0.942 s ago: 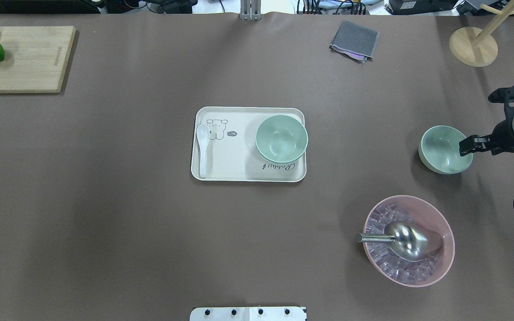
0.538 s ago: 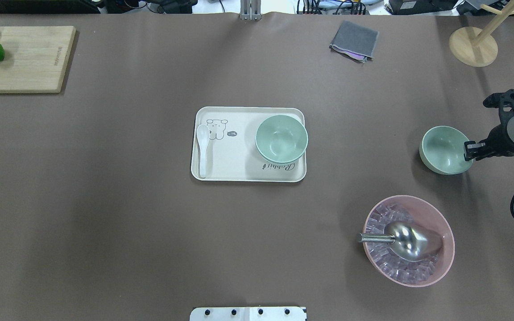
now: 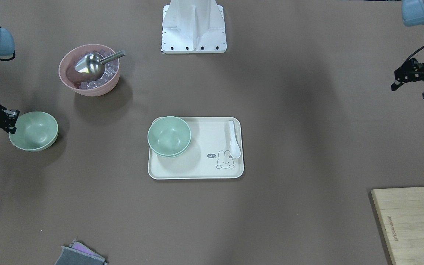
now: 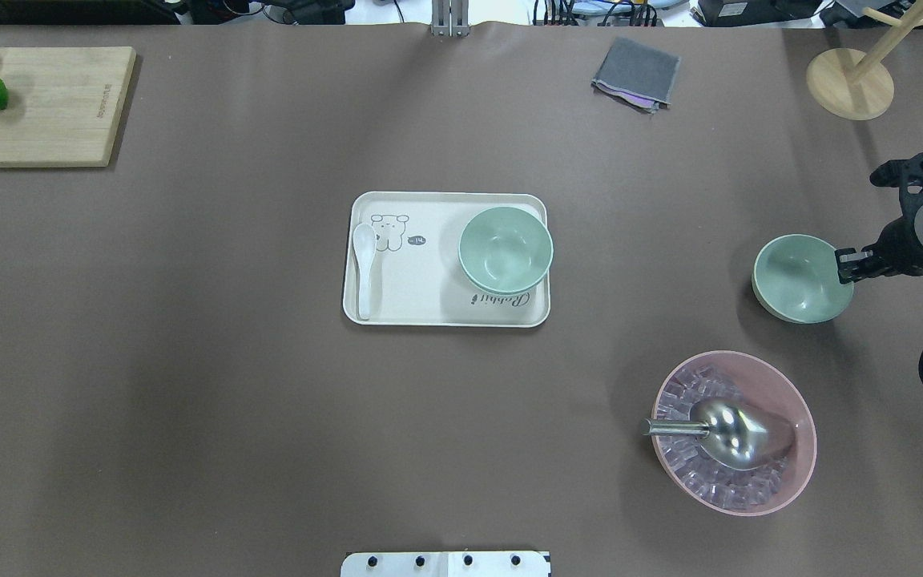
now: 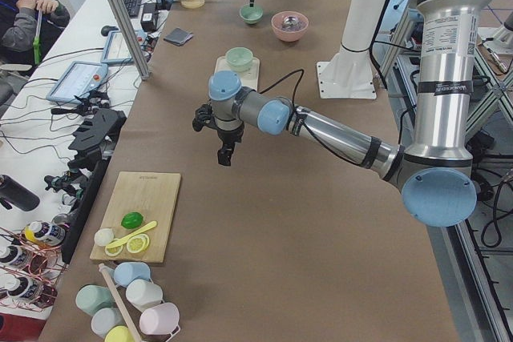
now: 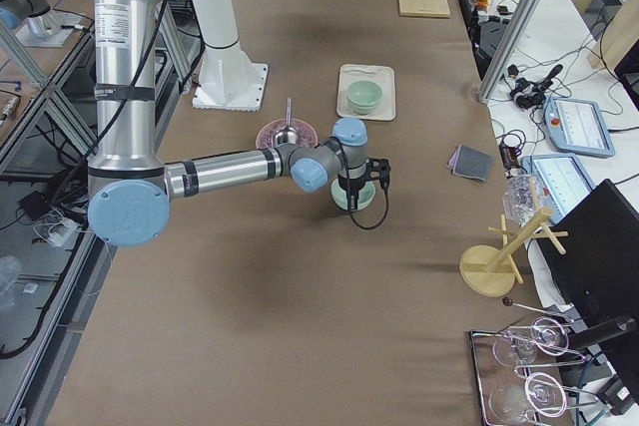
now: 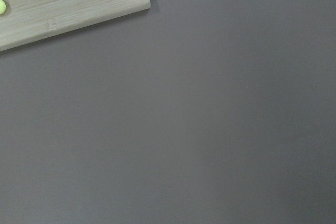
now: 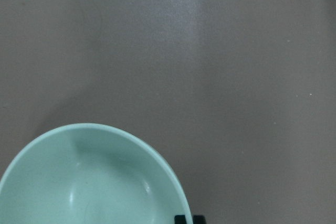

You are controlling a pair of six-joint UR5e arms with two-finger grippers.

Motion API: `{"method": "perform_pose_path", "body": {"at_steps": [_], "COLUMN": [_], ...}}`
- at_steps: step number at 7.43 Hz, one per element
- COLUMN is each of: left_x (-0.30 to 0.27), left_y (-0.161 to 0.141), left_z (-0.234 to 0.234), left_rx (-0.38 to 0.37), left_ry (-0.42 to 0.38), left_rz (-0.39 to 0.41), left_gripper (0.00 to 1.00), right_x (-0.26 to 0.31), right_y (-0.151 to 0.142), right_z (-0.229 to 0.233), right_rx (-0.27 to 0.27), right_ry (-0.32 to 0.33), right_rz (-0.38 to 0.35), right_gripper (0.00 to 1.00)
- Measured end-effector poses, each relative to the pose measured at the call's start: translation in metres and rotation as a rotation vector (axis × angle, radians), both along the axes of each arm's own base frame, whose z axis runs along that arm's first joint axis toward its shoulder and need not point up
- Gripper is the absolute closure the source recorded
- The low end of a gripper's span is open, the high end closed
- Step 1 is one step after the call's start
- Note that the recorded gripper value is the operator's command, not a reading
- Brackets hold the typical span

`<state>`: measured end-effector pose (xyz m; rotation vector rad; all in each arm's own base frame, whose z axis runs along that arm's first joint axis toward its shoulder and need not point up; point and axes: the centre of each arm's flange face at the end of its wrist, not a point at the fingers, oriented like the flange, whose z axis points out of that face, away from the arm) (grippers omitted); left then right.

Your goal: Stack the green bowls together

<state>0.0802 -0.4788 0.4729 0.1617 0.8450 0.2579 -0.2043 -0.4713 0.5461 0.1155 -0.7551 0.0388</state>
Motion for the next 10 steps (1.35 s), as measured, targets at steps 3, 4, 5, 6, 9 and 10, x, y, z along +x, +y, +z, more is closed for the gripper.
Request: {"method": "perform_pose_path", "body": {"at_steps": [3, 4, 5, 6, 9, 10], "left_x": [-0.052, -0.079, -0.107, -0.127, -0.139, -0.139], "left_y": [-0.013, -0.018, -0.019, -0.018, -0.014, -0.014], "left_z": [0.037, 0.062, 0.087, 0.105, 0.117, 0.118], "left_rx": [0.059, 0.085, 0.108, 0.122, 0.12, 0.117], "left_ry": [-0.029, -0.044, -0.057, -0.064, -0.056, -0.05], "left_rz": [0.014, 0.029, 0.044, 0.053, 0.061, 0.062], "left_gripper": [0.02, 0.02, 0.02, 0.02, 0.02, 0.02], "right_x": [0.007, 0.0, -0.01, -0.025, -0.098, -0.124], "right_y": [-0.031, -0.046, -0.059, -0.069, -0.07, -0.061], "right_z": [-0.052, -0.078, -0.107, -0.143, -0.249, -0.27], "right_rx": [-0.075, -0.119, -0.16, -0.204, -0.345, -0.364], "right_ry": [-0.116, -0.143, -0.162, -0.176, -0.208, -0.216], "right_rz": [0.088, 0.142, 0.183, 0.219, 0.337, 0.366], "right_gripper": [1.0, 1.0, 1.0, 1.0, 1.0, 1.0]}}
